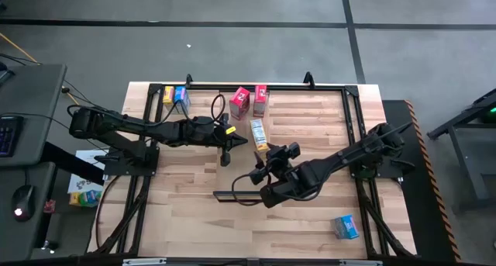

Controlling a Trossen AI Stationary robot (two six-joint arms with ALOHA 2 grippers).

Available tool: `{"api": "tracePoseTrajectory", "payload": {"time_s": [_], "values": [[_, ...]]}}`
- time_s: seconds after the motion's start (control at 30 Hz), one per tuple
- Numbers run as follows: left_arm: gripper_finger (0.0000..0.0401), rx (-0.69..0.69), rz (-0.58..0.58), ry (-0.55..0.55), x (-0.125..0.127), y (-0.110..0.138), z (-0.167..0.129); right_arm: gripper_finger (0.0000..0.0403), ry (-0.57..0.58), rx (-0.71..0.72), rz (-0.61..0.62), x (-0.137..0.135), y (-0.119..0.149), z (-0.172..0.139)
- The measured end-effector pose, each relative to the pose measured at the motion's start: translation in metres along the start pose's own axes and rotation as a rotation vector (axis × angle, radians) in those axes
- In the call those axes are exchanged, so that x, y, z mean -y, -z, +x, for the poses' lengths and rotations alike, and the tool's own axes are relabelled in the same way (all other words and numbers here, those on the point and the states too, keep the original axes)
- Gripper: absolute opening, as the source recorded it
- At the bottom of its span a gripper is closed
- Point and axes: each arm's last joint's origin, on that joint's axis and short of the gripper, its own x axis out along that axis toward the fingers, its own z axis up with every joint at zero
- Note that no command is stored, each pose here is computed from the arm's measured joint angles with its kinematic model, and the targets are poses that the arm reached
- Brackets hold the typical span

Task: Stack cereal on shelf
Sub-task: Put the bottom yellow cereal box on the shelf

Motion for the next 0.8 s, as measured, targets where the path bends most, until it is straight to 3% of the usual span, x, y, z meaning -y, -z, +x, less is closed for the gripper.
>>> {"api": "tracePoseTrajectory", "payload": {"time_s": [0.17,0.8], "values": [[0.0000,-0.001,0.000,0.000,0.000,0.000,0.000,0.0241,0.033,0.000,-0.042,-0.007,0.016,0.012],[0.0000,0.000,0.000,0.000,0.000,0.000,0.000,0.0232,0.072,0.012,-0.054,-0.005,0.016,0.023]]}}
